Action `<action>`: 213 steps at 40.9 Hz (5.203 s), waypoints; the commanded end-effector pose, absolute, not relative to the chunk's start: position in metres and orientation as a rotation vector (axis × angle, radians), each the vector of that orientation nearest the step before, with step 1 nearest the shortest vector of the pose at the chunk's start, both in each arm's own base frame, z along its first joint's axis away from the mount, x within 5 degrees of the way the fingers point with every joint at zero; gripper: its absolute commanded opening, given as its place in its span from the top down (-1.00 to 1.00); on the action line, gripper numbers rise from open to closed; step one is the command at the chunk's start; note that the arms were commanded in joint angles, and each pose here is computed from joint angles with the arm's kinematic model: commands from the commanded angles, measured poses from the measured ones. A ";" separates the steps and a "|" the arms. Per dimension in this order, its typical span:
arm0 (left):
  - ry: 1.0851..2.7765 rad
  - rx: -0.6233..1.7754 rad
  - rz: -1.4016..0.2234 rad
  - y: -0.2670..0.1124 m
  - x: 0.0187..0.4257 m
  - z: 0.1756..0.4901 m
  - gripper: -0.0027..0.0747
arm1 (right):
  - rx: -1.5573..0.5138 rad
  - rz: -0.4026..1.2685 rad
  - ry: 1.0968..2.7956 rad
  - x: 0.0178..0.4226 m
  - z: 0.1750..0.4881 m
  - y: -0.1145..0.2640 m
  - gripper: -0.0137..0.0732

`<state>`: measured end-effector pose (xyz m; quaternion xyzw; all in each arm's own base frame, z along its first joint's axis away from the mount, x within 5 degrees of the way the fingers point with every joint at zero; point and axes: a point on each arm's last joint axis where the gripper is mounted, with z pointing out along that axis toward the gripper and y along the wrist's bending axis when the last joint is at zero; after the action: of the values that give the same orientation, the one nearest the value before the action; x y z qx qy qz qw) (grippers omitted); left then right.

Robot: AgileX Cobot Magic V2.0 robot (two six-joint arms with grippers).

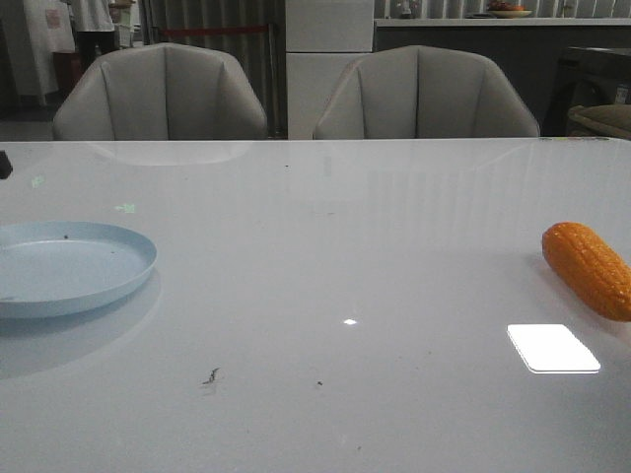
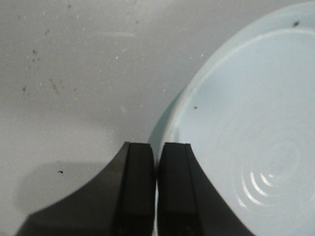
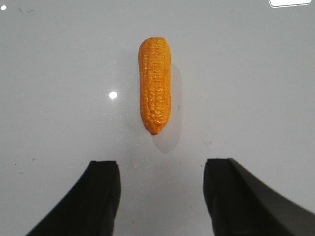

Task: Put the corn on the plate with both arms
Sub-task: 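Lower the left gripper over the light blue plate's rim, then grip the plate rim with the left gripper and drag it toward the table center, then release the plate and raise the left gripper away, then lower the right gripper around the orange corn cob and close it, then carry the corn with the right gripper over the plate and lower it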

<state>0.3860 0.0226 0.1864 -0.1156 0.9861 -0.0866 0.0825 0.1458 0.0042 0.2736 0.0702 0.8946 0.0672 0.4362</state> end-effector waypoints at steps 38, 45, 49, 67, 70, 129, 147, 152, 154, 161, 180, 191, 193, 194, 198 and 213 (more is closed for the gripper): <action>2.786 0.178 -0.806 -0.181 0.401 0.281 0.68 | 0.171 0.162 2.140 0.151 0.288 0.003 -0.44; 2.848 0.235 -0.788 -0.203 0.401 0.255 0.68 | 0.171 0.162 2.140 0.151 0.288 0.003 -0.44; 2.885 0.260 -0.759 -0.209 0.401 0.240 0.68 | 0.171 0.162 2.140 0.151 0.288 0.003 -0.44; 2.987 0.294 -0.706 -0.213 0.404 0.207 0.57 | 0.171 0.162 2.140 0.151 0.288 0.003 -0.44; 3.007 0.307 -0.694 -0.212 0.402 0.206 0.42 | 0.171 0.162 2.140 0.151 0.288 0.003 -0.44; 1.932 0.171 -0.023 -0.058 0.233 0.474 -0.05 | 0.020 0.056 2.280 0.301 0.311 -0.001 -0.59; 1.831 0.153 -0.192 -0.037 0.141 0.417 -0.05 | 0.012 0.047 2.486 0.353 0.234 -0.001 -0.75; 1.821 0.151 -0.193 -0.036 0.138 0.418 -0.05 | 0.002 0.061 2.529 0.358 0.218 0.005 -0.75; 1.821 0.151 -0.193 -0.036 0.138 0.418 -0.05 | -0.005 0.073 2.544 0.359 0.213 0.010 -0.75; 1.821 0.151 -0.193 -0.036 0.138 0.418 -0.05 | -0.046 0.092 2.565 0.362 0.201 0.024 -0.75; 1.821 0.151 -0.193 -0.036 0.138 0.418 -0.05 | -0.061 0.086 2.567 0.365 0.197 0.026 0.05; 1.822 0.150 -0.197 -0.036 0.138 0.418 -0.05 | -0.111 0.122 2.531 0.382 0.238 0.042 0.05; 1.822 0.150 -0.197 -0.036 0.138 0.418 -0.05 | -0.143 0.135 2.516 0.386 0.251 0.051 0.05; 1.822 0.150 -0.197 -0.036 0.138 0.418 -0.05 | -0.162 0.142 2.502 0.387 0.258 0.057 0.05; 1.822 0.150 -0.197 -0.036 0.138 0.418 -0.05 | -0.246 0.175 2.467 0.389 0.278 0.083 0.05; 1.822 0.150 -0.197 -0.036 0.138 0.418 -0.05 | -0.557 0.275 2.447 0.369 0.260 0.183 0.05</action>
<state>0.1396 -0.0356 0.4022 0.0685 0.8207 -0.0687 0.5631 0.3710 0.1669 0.2394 -0.1936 0.9411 0.0903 0.2621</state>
